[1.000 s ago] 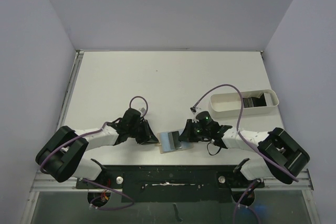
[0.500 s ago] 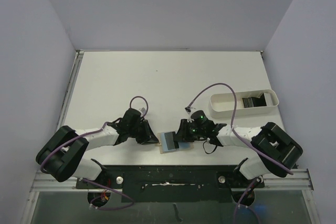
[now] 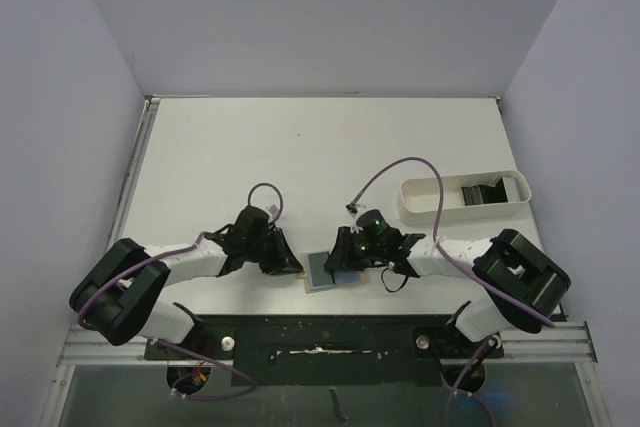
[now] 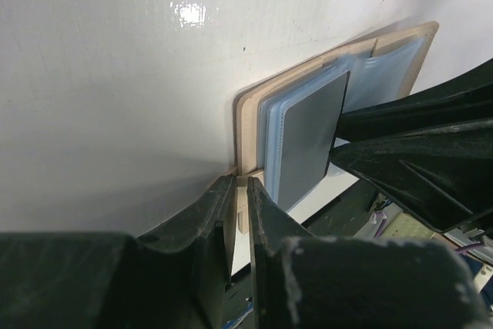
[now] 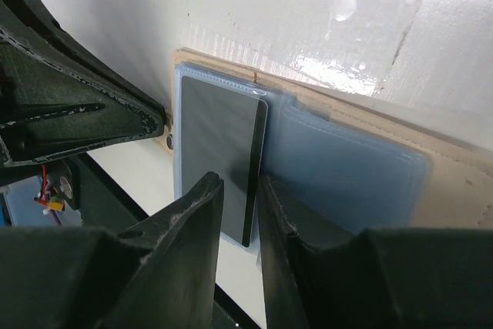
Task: Put the credit cards into the card holder
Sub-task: Insert the credit card into the card holder.
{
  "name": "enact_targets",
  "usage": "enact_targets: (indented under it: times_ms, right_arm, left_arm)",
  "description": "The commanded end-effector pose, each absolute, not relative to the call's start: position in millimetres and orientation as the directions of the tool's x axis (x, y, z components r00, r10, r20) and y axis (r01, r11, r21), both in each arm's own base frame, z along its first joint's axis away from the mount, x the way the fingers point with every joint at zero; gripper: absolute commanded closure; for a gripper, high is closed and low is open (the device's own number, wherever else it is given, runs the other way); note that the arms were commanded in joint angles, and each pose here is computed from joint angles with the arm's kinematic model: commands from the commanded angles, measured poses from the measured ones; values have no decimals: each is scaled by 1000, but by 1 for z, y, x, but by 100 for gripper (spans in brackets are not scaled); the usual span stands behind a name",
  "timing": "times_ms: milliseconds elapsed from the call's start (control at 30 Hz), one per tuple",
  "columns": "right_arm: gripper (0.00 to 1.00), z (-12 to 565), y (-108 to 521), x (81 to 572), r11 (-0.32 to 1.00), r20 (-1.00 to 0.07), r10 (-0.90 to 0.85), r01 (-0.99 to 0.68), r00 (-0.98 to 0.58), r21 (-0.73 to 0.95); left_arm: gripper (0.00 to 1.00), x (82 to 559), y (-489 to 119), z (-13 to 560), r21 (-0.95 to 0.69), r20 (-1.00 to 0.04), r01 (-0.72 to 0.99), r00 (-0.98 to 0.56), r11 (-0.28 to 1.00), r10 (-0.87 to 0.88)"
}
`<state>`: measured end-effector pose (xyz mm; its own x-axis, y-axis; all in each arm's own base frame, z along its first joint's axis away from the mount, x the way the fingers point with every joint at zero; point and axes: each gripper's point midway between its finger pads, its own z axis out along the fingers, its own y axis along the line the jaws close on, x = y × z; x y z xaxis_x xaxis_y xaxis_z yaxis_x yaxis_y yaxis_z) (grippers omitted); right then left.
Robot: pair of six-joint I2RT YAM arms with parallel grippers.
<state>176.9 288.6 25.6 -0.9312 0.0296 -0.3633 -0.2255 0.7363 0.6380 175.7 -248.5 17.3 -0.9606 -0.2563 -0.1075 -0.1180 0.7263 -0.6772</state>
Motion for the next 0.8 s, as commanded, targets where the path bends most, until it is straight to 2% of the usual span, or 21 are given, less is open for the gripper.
enact_targets:
  times_ms: [0,133,333,700,733,767]
  right_arm:
    - [74,38,303,179,719,-357,45,-218,-933,660]
    - [74,36,297,179,754,-318,82,-149,-945,639]
    - [66,55,290,189,776,-370,108,-154,-923,611]
    - [48,108,240,244,890,-530,70,-187,-845,416]
    - [47,115,229,253,905,-551,75,-174,-831,387]
    - [46,121,218,262,922,-571,73,-163,-818,351]
  left_arm:
    - [88,187,-254,22,-680,-154,-81,-956,729,-249]
    - [87,189,-253,26,-681,-168,-76,-952,729,-256]
    - [76,192,-252,35,-679,-185,-69,-947,731,-262]
    - [42,212,-249,101,-683,-353,60,-900,728,-257]
    - [30,212,-249,105,-679,-363,75,-899,730,-245]
    - [26,211,-248,109,-673,-377,97,-898,733,-228]
